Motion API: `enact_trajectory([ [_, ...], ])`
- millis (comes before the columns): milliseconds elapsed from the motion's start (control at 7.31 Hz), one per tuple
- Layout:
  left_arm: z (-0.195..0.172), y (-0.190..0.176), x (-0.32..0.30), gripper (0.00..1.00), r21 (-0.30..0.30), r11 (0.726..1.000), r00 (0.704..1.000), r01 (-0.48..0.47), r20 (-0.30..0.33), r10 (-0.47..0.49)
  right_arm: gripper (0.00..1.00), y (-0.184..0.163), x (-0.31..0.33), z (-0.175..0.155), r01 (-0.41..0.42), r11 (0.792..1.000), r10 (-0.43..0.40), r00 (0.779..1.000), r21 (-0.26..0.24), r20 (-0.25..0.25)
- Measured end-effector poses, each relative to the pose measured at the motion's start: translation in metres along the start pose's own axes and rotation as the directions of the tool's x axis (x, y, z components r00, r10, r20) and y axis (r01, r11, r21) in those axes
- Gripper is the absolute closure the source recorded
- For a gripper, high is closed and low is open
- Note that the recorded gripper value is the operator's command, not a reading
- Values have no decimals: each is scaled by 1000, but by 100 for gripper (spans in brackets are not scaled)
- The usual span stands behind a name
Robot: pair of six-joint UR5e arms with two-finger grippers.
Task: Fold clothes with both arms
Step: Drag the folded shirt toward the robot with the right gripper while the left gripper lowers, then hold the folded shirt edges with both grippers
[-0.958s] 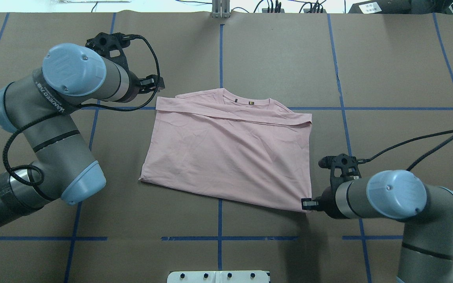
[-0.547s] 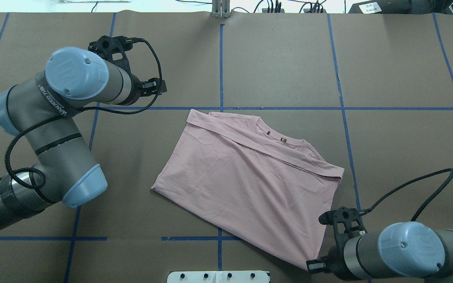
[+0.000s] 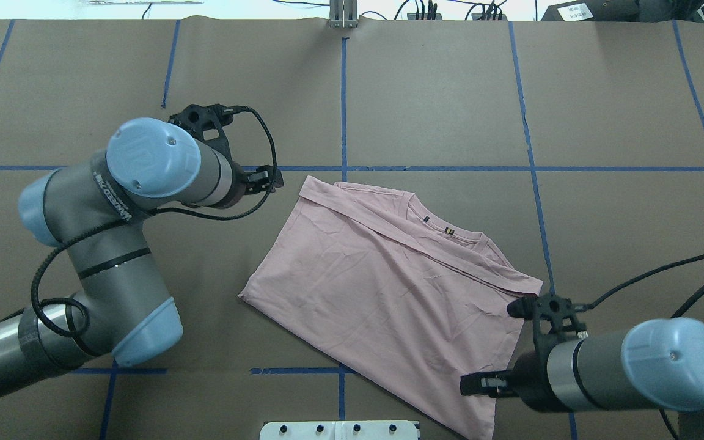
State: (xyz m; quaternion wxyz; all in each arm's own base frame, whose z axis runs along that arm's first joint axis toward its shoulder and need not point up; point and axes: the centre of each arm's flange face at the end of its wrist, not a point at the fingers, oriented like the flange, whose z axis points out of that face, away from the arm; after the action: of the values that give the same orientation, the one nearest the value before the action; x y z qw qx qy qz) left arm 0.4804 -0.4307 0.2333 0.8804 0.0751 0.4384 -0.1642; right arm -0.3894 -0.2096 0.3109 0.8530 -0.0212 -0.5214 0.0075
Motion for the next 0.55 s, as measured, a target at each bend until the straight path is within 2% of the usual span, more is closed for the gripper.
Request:
enact_trajectory([
  [274, 22, 74, 5, 2, -99, 987, 991, 123, 57, -118, 0, -45, 2, -32, -51, 993, 48, 998, 110, 33],
  [547, 40, 110, 0, 6, -117, 979, 981, 168, 122, -154, 0, -61, 7, -39, -71, 986, 67, 997, 150, 33],
])
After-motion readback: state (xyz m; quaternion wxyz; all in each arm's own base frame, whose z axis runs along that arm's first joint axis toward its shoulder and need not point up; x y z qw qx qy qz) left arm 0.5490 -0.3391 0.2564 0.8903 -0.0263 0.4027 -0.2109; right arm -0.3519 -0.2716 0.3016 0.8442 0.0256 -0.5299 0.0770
